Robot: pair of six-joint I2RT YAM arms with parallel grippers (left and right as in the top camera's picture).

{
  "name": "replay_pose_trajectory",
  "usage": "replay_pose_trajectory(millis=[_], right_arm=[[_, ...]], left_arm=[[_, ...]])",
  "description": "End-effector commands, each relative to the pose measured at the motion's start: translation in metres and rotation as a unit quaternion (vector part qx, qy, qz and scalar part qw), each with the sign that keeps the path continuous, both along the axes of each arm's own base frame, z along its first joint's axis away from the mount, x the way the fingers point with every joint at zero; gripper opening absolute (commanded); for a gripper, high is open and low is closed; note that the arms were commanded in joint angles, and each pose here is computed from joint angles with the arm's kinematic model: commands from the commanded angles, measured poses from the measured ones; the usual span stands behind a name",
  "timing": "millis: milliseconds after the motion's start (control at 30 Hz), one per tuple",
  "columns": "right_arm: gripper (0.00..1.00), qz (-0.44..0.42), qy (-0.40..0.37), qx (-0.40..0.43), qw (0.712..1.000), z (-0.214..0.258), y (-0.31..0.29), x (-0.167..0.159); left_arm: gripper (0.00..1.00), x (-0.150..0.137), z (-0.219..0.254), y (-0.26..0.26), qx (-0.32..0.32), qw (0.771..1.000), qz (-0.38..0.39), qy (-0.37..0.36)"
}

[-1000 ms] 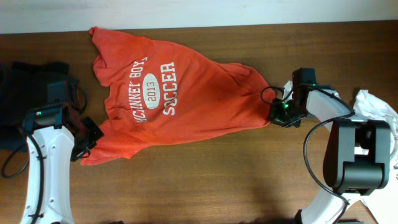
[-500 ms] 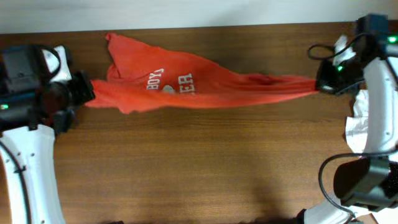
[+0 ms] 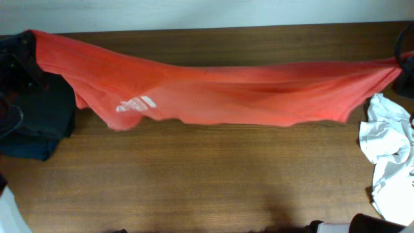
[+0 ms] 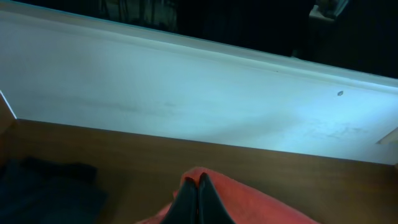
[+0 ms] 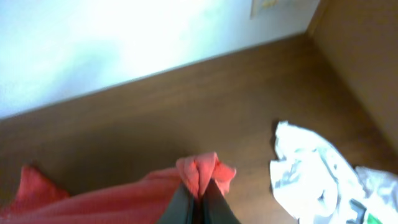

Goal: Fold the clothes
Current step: 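Lift the orange shirt with both grippers and lay it flat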

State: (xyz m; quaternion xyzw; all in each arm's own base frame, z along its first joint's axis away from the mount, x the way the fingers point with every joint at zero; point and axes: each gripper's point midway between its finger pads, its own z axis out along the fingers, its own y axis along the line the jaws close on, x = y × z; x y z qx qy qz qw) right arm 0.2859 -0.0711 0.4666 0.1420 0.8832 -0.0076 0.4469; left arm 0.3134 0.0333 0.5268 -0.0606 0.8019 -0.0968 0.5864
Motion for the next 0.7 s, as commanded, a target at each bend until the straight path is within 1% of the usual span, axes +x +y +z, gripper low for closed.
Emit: replay_pose_trajectory(millis=[0,33,100,167,200,233,267,300,333,367,400,433,467,533,567,600,633,667], right_arm=[[0.04,-0.011,0.018,-0.004,1.000,-0.014,-0.017,0.029],[0.04,0.004,0.040,0.016,0.999,-0.033,-0.019,0.057],[0.04,0.028,0.059,0.041,0.997,-0.057,-0.018,0.092],[0.04,0.043,0.067,0.052,0.995,-0.077,-0.018,0.124],[0.04,0.054,0.058,0.052,0.995,-0.085,-0.017,0.150],[0.04,0.061,0.043,0.050,0.996,-0.088,-0.014,0.170],[0.04,0.060,0.009,0.056,0.997,-0.083,-0.009,0.194],[0.04,0.053,-0.031,0.066,0.996,-0.070,-0.007,0.212],[0.04,0.045,-0.089,0.078,0.992,-0.046,-0.005,0.227],[0.04,0.039,-0.135,0.088,0.986,-0.023,-0.005,0.233],[0.04,0.034,-0.177,0.097,0.979,0.001,-0.005,0.234],[0.04,0.037,-0.220,0.090,0.971,0.028,-0.005,0.231],[0.04,0.039,-0.265,0.077,0.960,0.062,-0.007,0.219],[0.04,0.028,-0.294,0.064,0.953,0.091,-0.017,0.197],[0.04,0.018,-0.290,0.061,0.955,0.094,-0.024,0.185],[0.04,0.009,-0.276,0.063,0.959,0.090,-0.029,0.178],[0.04,0.001,-0.229,0.061,0.971,0.068,-0.034,0.170],[0.04,0.000,-0.162,0.056,0.985,0.034,-0.035,0.163]], left_arm=[[0.00,0.021,-0.014,0.009,-0.010,1.000,0.003,0.022],[0.00,0.042,-0.031,0.016,-0.018,0.999,0.003,0.047],[0.00,0.068,-0.052,0.020,-0.026,0.997,-0.002,0.073],[0.00,0.104,-0.072,0.017,-0.029,0.996,-0.018,0.088],[0.00,0.124,-0.080,0.015,-0.028,0.996,-0.026,0.086],[0.00,0.154,-0.088,0.011,-0.023,0.996,-0.039,0.073],[0.00,0.177,-0.091,0.006,-0.018,0.997,-0.049,0.056],[0.00,0.195,-0.089,0.002,-0.010,0.998,-0.055,0.032],[0.00,0.213,-0.080,-0.001,0.001,0.998,-0.055,-0.005],[0.00,0.224,-0.060,0.007,-0.006,0.998,-0.027,-0.049],[0.00,0.227,-0.044,0.012,-0.016,0.997,-0.012,-0.080],[0.01,0.224,-0.010,0.022,-0.041,0.990,0.002,-0.135],[0.00,0.212,0.034,0.036,-0.074,0.977,0.018,-0.200],[0.00,0.189,0.082,0.050,-0.081,0.960,0.023,-0.267],[0.00,0.169,0.106,0.052,-0.076,0.954,0.013,-0.290],[0.00,0.158,0.113,0.046,-0.073,0.955,-0.010,-0.286],[0.01,0.151,0.100,0.036,-0.070,0.966,-0.041,-0.245],[0.00,0.151,0.065,0.026,-0.073,0.981,-0.062,-0.170]])
